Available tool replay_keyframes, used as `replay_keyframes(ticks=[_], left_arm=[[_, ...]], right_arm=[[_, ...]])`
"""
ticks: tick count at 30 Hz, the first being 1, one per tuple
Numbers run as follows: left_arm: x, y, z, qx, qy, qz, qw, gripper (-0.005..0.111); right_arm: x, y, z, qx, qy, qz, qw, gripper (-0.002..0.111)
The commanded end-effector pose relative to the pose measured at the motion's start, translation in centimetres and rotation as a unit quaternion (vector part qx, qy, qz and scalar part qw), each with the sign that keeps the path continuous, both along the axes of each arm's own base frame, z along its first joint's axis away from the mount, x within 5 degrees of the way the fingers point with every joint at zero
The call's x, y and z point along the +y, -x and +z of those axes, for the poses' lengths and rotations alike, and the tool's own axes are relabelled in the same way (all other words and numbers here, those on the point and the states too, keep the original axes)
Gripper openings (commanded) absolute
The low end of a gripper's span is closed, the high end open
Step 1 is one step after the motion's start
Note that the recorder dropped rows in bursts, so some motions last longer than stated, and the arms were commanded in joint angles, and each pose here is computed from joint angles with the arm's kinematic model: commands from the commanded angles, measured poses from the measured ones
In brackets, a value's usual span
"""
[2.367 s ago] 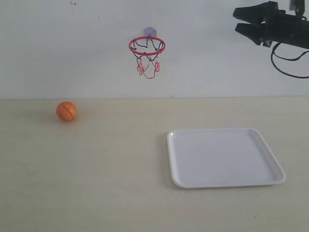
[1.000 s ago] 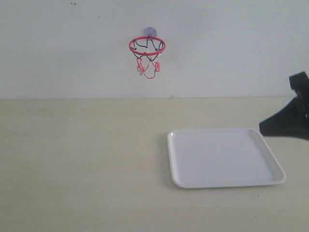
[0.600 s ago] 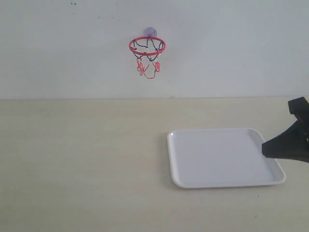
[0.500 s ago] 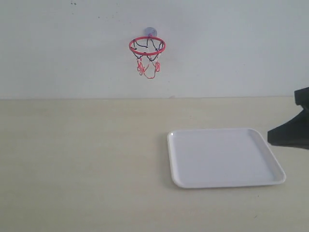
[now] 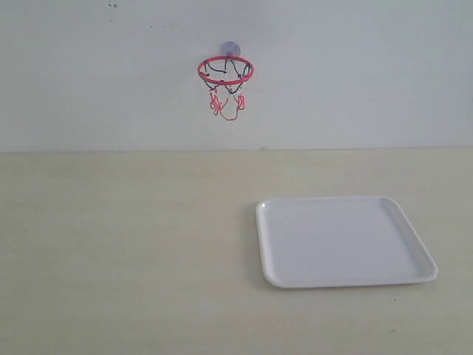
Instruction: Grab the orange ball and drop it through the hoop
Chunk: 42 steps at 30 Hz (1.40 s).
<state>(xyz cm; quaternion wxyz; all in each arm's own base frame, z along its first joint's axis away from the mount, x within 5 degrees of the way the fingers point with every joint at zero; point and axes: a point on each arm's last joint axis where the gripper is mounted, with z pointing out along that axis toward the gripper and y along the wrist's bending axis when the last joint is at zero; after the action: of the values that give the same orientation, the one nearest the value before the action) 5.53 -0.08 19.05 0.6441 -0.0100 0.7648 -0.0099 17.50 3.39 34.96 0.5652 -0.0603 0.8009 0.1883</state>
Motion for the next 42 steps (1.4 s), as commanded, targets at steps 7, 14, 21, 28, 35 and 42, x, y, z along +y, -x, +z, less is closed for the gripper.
replay_keyframes(ticks=[7,14,21,28,35,42], left_arm=[[0.0,0.0,0.0,-0.002,0.003,0.001,1.000,0.004],[0.0,0.0,0.0,-0.002,0.003,0.001,1.000,0.004],[0.0,0.0,0.0,-0.002,0.003,0.001,1.000,0.004],[0.0,0.0,0.0,-0.002,0.003,0.001,1.000,0.004],[0.0,0.0,0.0,-0.002,0.003,0.001,1.000,0.004],[0.0,0.0,0.0,-0.002,0.003,0.001,1.000,0.004]], right_arm=[[-3.4,10.4,-6.8,-0.217,0.000,-0.182,0.959,0.000],[-3.1,12.2,-11.9,-0.219,-0.013,-0.166,0.961,0.000],[-2.7,11.9,-13.9,-0.177,-0.019,-0.144,0.974,0.000],[-2.2,12.0,-14.9,-0.145,0.063,-0.103,0.982,0.000],[-2.7,12.0,-15.7,-0.096,0.067,-0.130,0.985,0.000],[-3.2,12.0,-16.2,-0.073,0.102,-0.143,0.982,0.000]])
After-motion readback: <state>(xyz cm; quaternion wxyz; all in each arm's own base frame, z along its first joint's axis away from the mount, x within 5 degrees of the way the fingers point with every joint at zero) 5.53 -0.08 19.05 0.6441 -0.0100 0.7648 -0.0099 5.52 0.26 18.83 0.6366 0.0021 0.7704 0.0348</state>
